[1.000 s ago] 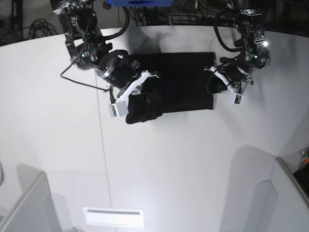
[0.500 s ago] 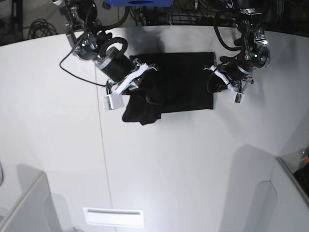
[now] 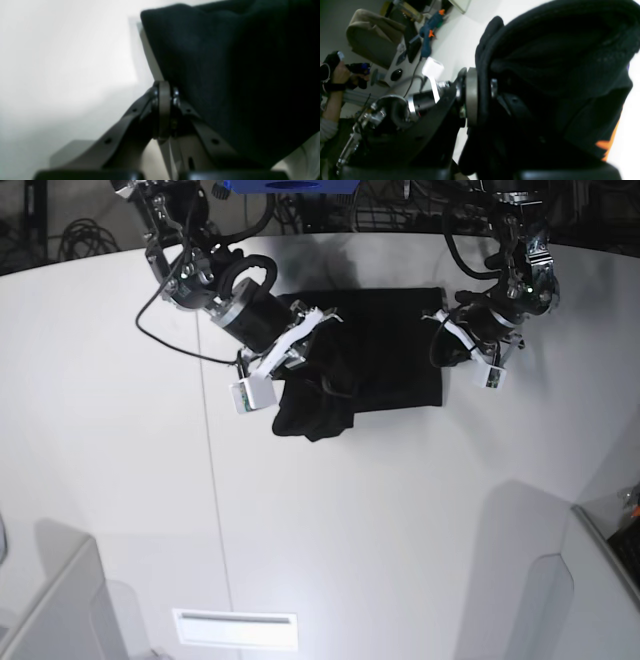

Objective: Fold the T-shirt properly
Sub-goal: 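Lift the strip end with the right gripper and fold it toward the left gripper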

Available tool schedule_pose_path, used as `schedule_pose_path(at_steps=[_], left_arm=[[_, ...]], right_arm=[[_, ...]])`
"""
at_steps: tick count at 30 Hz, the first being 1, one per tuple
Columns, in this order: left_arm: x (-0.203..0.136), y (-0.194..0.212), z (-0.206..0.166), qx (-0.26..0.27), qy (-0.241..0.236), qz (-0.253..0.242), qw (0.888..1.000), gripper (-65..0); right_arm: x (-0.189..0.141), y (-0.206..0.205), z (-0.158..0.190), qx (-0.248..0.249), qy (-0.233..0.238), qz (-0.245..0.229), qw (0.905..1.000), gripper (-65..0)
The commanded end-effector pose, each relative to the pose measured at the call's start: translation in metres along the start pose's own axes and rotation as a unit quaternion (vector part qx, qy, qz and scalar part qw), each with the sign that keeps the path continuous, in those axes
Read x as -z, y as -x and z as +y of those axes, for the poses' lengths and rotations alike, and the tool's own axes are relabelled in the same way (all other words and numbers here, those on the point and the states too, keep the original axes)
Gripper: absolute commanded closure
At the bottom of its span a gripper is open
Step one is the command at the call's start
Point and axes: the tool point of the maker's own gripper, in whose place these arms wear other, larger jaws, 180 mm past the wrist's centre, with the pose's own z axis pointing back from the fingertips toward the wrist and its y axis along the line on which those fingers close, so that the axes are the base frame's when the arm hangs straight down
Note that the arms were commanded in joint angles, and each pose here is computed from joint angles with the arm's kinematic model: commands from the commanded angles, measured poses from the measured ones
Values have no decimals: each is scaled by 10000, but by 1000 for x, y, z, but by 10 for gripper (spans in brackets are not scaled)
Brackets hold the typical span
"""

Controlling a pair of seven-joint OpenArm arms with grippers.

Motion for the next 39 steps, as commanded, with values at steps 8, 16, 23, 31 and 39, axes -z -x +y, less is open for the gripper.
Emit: schedule_pose_path(at_steps=[8,16,23,31,39], left_arm=[[-4,27,3,75,-108,508,9986,0],[-5,28,5,58,-133,505,9986,0],[-7,33,5,37,-128,550,9984,0],[-7,34,5,35,-128,558,9984,0],[-5,31,2,56,-92,539,9985,0]], right_arm=[[16,6,6,52,-188,131,9997,0],[32,22,-15,249,43,348,9991,0],[49,34,-24,423,137,508,9977,0],[53,46,-13,314,-38,938,9951,0],[57,51,-13,312,-43,1138,9930,0]])
